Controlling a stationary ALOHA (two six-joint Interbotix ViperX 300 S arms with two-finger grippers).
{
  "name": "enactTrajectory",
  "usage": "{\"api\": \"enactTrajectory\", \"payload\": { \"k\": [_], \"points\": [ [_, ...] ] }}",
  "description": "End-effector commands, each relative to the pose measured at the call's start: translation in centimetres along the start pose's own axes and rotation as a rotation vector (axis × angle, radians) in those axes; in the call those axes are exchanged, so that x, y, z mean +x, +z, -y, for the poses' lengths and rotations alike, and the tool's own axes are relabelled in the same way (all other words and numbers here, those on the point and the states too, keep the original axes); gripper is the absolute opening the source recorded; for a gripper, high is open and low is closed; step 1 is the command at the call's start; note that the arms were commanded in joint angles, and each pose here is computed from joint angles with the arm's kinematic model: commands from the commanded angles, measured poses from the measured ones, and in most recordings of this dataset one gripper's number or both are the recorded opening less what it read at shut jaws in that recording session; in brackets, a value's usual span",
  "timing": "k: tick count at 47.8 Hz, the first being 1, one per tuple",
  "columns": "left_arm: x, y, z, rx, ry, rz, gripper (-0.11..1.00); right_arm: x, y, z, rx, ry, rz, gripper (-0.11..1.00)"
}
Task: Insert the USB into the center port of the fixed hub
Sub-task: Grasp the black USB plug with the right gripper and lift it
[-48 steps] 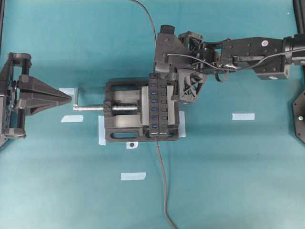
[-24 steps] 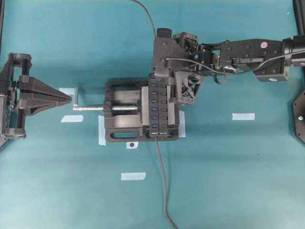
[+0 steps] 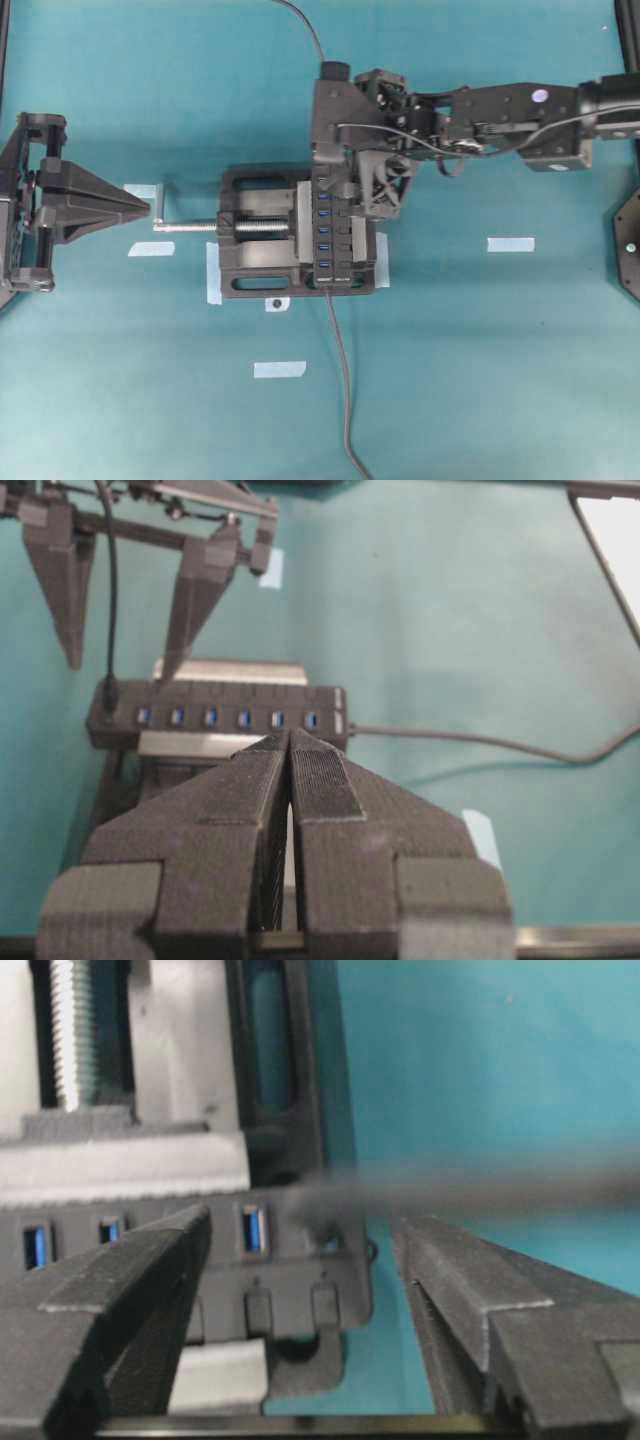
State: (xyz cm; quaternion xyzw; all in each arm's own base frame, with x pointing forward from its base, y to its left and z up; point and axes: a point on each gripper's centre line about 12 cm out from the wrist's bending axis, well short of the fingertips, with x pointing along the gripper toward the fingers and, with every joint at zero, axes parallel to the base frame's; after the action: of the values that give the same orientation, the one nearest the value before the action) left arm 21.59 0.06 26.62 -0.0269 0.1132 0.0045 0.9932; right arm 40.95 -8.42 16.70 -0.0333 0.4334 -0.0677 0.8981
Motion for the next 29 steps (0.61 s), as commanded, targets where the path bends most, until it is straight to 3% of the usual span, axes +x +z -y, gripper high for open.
{"api": "enactTrajectory", "payload": {
  "k": [1,19,23,29],
  "points": [
    [0.06,0.45,0.09,-0.002,-0.003,0.009,0.01,-0.25,1.22,0.26,-0.006,-0.006,0.033,0.74],
    [-0.05,0.34,0.08,-0.002,-0.003,0.000,0.01,-0.16,1.27,0.75,0.003,-0.014,0.029,0.65],
    [-0.05,0.34,0.08,-0.002,-0.003,0.000,0.01,-0.12,1.26,0.74,0.007,-0.013,0.026,0.57],
    [-0.05,0.34,0.08,-0.002,-0.003,0.000,0.01,-0.18,1.49,0.78,0.007,-0.014,0.030,0.38]
  ]
}}
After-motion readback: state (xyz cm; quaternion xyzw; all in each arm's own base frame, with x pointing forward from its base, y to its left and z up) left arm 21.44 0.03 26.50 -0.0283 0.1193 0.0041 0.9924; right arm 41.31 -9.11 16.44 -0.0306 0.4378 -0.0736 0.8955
